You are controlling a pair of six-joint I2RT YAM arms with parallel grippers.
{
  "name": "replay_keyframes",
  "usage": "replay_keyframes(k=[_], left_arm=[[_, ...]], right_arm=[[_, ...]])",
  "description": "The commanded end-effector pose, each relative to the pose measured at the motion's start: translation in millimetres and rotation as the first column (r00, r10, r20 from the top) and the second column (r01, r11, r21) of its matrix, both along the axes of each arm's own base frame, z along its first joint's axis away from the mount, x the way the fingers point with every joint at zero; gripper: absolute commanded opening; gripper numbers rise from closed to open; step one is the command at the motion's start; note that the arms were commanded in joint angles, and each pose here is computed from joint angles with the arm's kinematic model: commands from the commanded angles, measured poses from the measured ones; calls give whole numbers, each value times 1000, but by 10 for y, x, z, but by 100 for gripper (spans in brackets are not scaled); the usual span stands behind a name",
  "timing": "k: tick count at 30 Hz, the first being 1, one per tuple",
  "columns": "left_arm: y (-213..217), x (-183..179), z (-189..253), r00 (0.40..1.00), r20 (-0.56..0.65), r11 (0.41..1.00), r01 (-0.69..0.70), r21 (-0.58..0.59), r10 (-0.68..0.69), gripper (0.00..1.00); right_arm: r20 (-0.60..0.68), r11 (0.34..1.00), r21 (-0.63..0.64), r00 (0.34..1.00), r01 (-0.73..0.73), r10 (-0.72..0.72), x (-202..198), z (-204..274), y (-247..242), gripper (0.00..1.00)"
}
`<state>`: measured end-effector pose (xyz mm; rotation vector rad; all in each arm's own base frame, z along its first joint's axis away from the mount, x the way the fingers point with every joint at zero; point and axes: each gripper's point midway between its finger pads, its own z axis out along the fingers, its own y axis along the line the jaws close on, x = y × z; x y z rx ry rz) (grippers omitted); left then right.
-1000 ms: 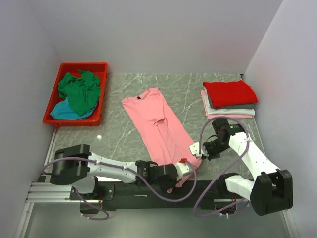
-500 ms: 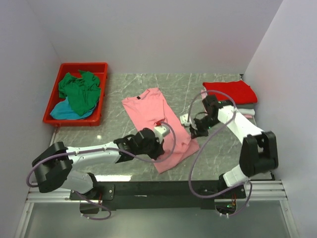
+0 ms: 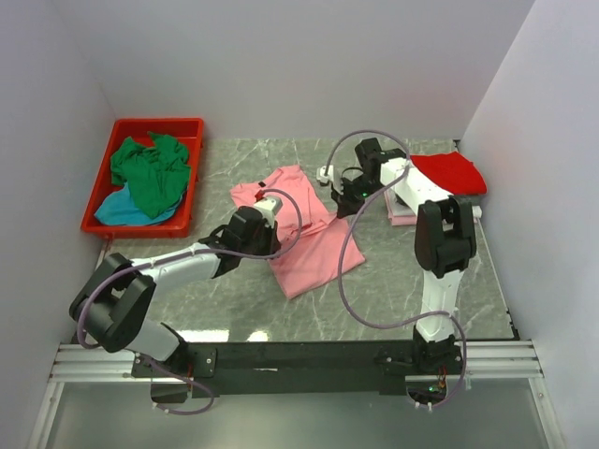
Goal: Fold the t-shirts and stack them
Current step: Fold the tshirt
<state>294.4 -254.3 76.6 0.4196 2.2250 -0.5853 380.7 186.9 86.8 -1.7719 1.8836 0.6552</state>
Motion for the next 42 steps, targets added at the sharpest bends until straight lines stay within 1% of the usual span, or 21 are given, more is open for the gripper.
replay_keyframes(k=[1,8,17,26,33,38,42], left_arm=[[-77,211,268,997,78,998,28,-48,-24,0],[15,253,223,998,68,999,20,-45,-17,0],[177,447,235,997,74,998,-26,-49,30,0],[231,671,235,996,75,999,-39,-30,41,0],[309,728,76,997,47,998,-66,11,65,0],[339,814,114,994,63,996,-92,18,91,0],[358,863,81,993,51,994,-105,29,103,1]], right_arm=[[35,997,24,997,69,-70,263,153,136,0],[36,995,39,995,93,-95,494,178,301,0],[44,994,15,993,111,-111,644,110,446,0],[55,987,-16,986,158,-157,768,46,421,0],[57,983,-19,982,182,-181,835,-1,426,0],[56,979,-19,978,202,-201,886,-20,427,0],[51,977,-23,977,210,-208,899,-46,434,0]])
